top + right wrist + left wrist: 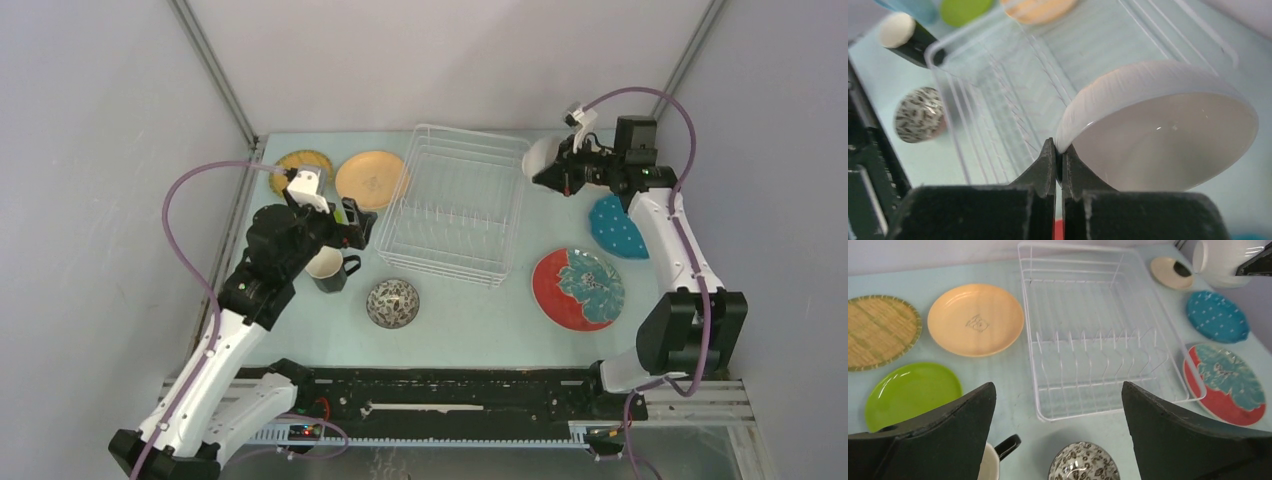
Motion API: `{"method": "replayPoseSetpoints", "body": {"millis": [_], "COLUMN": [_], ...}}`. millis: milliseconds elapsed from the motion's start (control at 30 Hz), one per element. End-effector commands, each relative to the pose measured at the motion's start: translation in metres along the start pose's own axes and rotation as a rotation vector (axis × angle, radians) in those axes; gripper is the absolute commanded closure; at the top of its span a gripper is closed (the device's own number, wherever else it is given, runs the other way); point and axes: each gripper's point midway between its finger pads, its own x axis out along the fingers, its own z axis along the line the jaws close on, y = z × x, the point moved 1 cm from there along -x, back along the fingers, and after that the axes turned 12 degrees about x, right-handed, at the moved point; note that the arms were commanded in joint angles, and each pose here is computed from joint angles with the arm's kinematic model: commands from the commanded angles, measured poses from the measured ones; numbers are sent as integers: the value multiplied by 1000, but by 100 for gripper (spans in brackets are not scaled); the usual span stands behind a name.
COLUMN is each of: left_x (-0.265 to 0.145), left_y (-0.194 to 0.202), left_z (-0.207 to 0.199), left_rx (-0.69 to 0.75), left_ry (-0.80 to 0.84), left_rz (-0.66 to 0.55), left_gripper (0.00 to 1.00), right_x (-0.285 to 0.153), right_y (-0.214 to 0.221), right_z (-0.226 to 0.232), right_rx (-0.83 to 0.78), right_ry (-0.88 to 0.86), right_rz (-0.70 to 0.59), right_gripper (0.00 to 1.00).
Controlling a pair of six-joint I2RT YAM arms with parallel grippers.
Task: Unload the mixed dishes from the dish rack
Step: Place the bowl at the center of the board.
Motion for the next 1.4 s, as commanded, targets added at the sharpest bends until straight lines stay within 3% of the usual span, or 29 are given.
{"method": "replayPoseSetpoints", "body": {"millis": [0, 400, 967, 1100, 1367], "left_x": [-8, -15, -15, -15, -17], "left_y": [0, -4, -4, -4, -5], "left_z": [8, 10, 11, 12, 13], "left_rx": [69, 69, 68, 69, 70], "left_ry": [-27, -39, -42, -46, -53], "left_rz": [-18, -30, -30, -32, -35], "left_gripper": [0, 0, 0, 0, 0], "right_x": [-16, -10, 15, 21, 13], "right_y": [11, 81, 141, 144, 116], "right_z": [-53, -139, -177, -173, -154], "right_rx": [-103, 13, 83, 80, 39], "right_ry": [199, 378, 458, 448, 444], "right_rz": [40, 228, 458, 482, 431], "right_gripper": [100, 100, 89, 80, 46]}}
